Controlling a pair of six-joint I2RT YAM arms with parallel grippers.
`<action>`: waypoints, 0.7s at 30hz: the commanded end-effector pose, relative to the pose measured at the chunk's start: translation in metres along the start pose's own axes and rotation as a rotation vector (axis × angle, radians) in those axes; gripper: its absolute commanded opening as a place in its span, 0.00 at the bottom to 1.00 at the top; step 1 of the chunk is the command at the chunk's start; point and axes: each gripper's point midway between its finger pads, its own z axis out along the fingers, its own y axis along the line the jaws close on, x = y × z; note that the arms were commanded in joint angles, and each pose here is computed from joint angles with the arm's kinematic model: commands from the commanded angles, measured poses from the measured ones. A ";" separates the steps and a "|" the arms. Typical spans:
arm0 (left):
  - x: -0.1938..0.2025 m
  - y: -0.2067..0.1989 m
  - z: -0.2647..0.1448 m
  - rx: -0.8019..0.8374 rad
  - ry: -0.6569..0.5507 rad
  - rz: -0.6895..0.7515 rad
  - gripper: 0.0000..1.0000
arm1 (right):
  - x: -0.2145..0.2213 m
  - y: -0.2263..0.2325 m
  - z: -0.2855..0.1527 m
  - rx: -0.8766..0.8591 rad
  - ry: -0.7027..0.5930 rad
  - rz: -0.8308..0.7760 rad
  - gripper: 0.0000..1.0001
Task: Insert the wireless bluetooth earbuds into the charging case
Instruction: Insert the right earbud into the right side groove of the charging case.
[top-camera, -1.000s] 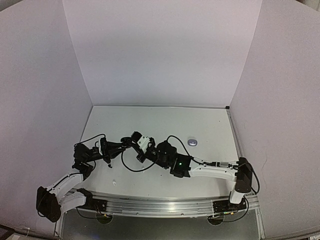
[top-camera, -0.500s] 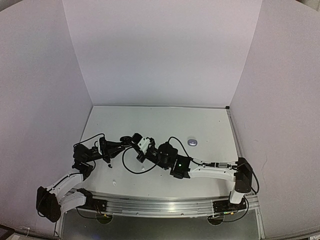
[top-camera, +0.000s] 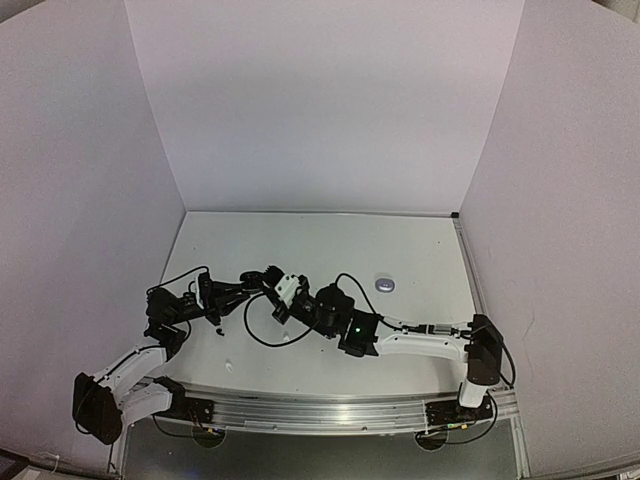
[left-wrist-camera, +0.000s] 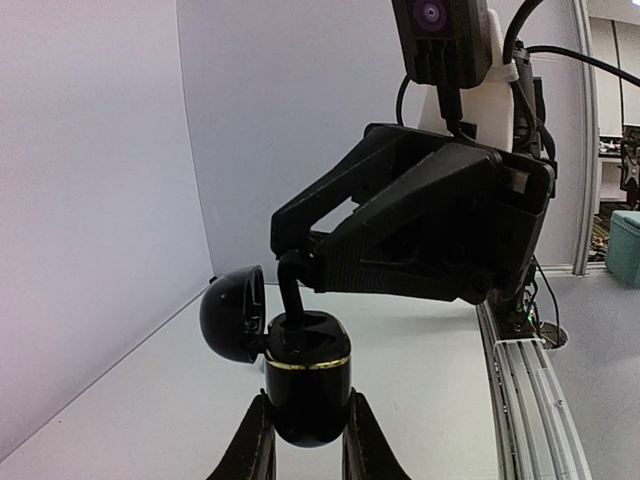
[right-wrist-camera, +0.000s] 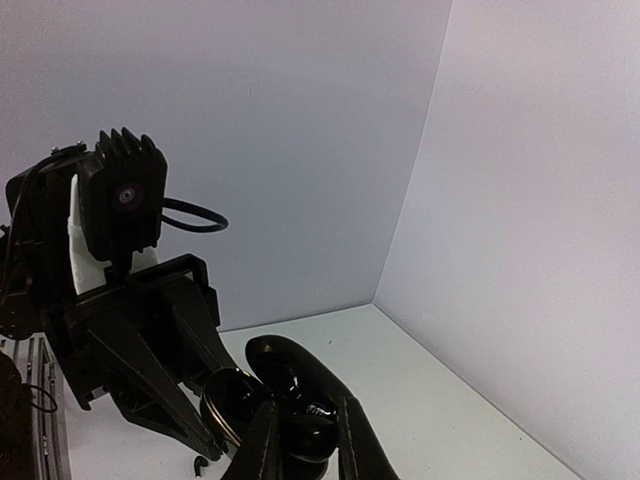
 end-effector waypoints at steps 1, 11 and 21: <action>-0.026 0.000 0.001 0.004 -0.063 0.080 0.00 | 0.021 0.008 0.004 -0.029 0.052 -0.017 0.17; -0.024 0.000 0.001 0.001 -0.059 0.073 0.00 | 0.011 0.008 0.005 -0.039 0.039 -0.020 0.22; -0.021 0.001 0.001 0.002 -0.053 0.062 0.00 | 0.006 0.010 0.008 -0.053 0.048 -0.015 0.29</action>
